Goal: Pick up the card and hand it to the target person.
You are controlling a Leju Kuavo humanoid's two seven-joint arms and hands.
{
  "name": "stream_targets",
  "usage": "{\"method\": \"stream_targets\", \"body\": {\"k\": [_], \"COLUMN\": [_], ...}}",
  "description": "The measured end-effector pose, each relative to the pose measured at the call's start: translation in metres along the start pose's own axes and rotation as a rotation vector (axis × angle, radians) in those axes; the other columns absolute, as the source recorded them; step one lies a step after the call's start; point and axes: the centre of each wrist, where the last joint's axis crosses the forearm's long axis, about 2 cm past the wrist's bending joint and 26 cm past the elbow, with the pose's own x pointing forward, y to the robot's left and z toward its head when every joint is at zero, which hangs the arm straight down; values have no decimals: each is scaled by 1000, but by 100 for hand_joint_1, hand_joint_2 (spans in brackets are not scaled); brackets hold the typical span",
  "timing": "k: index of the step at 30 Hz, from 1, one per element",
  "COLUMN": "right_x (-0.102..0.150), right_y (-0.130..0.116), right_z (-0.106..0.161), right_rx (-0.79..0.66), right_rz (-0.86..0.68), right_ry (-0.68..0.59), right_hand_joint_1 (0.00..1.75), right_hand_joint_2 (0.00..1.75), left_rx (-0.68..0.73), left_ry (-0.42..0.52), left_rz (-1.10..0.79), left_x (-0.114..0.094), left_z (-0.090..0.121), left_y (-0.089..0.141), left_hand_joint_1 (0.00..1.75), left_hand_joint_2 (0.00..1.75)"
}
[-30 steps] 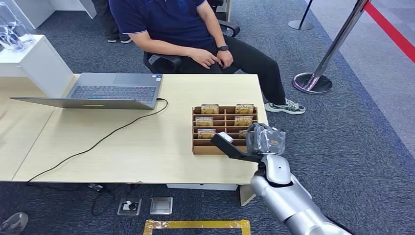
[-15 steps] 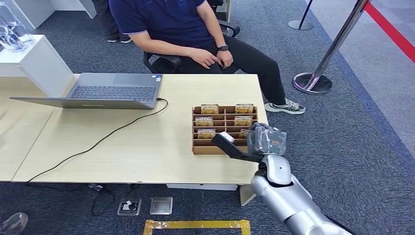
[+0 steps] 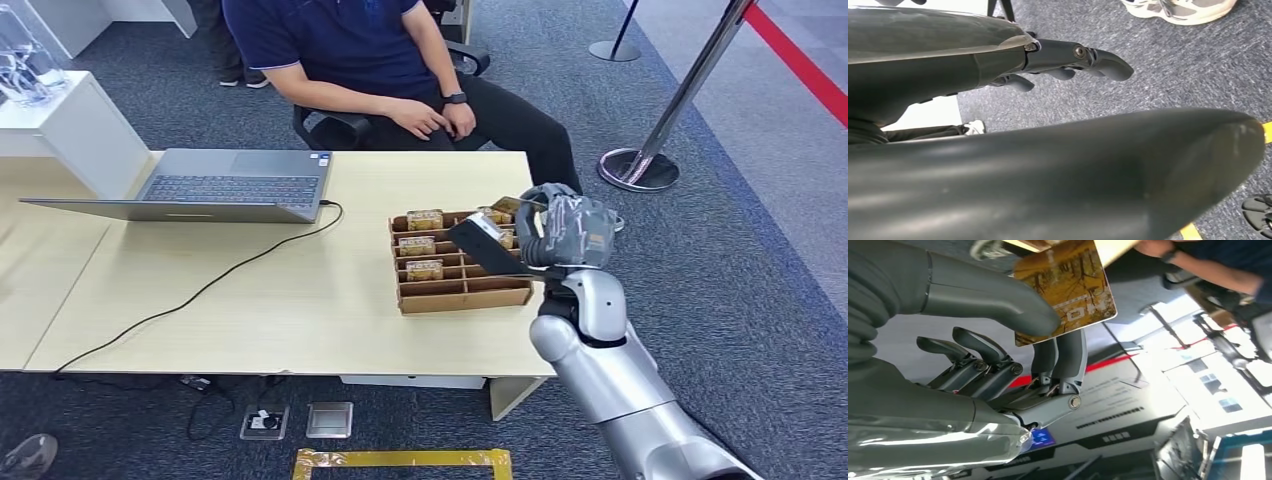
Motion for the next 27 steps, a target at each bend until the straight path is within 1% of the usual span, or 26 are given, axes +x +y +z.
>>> {"method": "stream_targets", "body": {"k": [3,6,9,12,14,17,19,22,27], "right_x": [16,39,59,75,84,94,96,96,90], "right_y": [-14,-19,-14,0,12,30,40,50,58], "right_z": [-34,-61,-77,-89,-92,-87,-79,-70,-61], "right_rx": [-37,-51,-41,-16,7,50,85,128,164], "right_rz": [-66,-128,-186,-236,-257,-270,-236,-161,-63], "right_ry": [-61,-106,-126,-131,-117,-72,-59,-74,-100], "right_hand_joint_1": [175,175,175,175,175,175,175,175,175], "right_hand_joint_2": [175,175,175,175,175,175,175,175,175], "left_rx": [5,8,7,8,8,4,0,-5,-11], "left_ry": [-3,-12,-22,-31,-39,-48,-52,-56,-59], "left_rz": [-4,-13,-32,-50,-59,-73,-86,-101,-111], "left_x": [4,10,17,24,28,33,34,36,36], "left_z": [0,-1,-1,-1,-1,0,0,1,1], "left_y": [2,6,9,12,13,13,12,10,8], "left_hand_joint_1": [0,0,0,0,0,0,0,0,0], "left_hand_joint_2": [0,0,0,0,0,0,0,0,0]}}
